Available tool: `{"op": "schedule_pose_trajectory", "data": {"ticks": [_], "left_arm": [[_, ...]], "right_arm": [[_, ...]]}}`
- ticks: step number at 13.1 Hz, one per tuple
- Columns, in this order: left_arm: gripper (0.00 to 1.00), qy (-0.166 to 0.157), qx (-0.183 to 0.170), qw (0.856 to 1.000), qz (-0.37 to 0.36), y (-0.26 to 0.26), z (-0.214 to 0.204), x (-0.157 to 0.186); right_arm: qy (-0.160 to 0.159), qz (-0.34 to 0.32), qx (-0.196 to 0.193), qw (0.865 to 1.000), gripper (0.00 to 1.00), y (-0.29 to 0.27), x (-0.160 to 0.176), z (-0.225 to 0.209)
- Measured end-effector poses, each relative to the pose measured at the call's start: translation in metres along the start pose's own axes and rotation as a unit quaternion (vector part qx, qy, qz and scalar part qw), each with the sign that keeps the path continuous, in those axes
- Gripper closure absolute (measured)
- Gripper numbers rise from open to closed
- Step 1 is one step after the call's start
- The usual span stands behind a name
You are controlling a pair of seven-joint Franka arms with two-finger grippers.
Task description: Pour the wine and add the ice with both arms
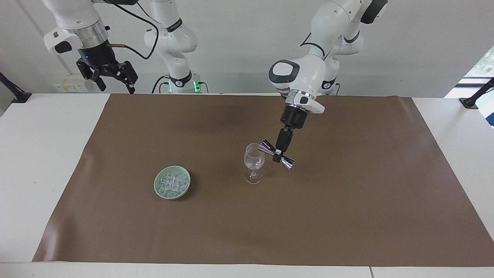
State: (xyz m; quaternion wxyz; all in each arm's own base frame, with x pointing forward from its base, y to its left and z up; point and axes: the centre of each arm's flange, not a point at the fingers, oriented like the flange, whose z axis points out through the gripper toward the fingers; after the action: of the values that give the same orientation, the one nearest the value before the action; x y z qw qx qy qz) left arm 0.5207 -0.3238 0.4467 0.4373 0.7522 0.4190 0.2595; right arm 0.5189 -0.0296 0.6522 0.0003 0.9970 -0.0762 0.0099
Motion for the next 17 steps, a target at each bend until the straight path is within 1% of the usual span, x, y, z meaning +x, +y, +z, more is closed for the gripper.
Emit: {"op": "schedule_pose_trajectory", "data": {"ticks": [6, 11, 14, 17], "left_arm": [[0.78, -0.001, 0.003, 1.000, -0.001, -0.003, 0.002, 0.000], [0.78, 0.000, 0.002, 1.000, -0.002, -0.002, 0.003, 0.002], [0.78, 0.003, 0.004, 1.000, -0.007, -0.003, 0.003, 0.009], [0.78, -0.021, 0.010, 1.000, -0.010, -0.002, 0.007, 0.015]], "right_arm": [[0.005, -0.002, 0.000, 1.000, 0.00, -0.003, 0.013, 0.054], [0.012, -0.003, 0.002, 1.000, 0.00, -0.006, 0.031, 0.086], [0.018, -0.012, 0.004, 1.000, 0.00, -0.024, 0.042, 0.104], [0.012, -0.008, 0.004, 1.000, 0.00, -0.042, 0.049, 0.123]]}}
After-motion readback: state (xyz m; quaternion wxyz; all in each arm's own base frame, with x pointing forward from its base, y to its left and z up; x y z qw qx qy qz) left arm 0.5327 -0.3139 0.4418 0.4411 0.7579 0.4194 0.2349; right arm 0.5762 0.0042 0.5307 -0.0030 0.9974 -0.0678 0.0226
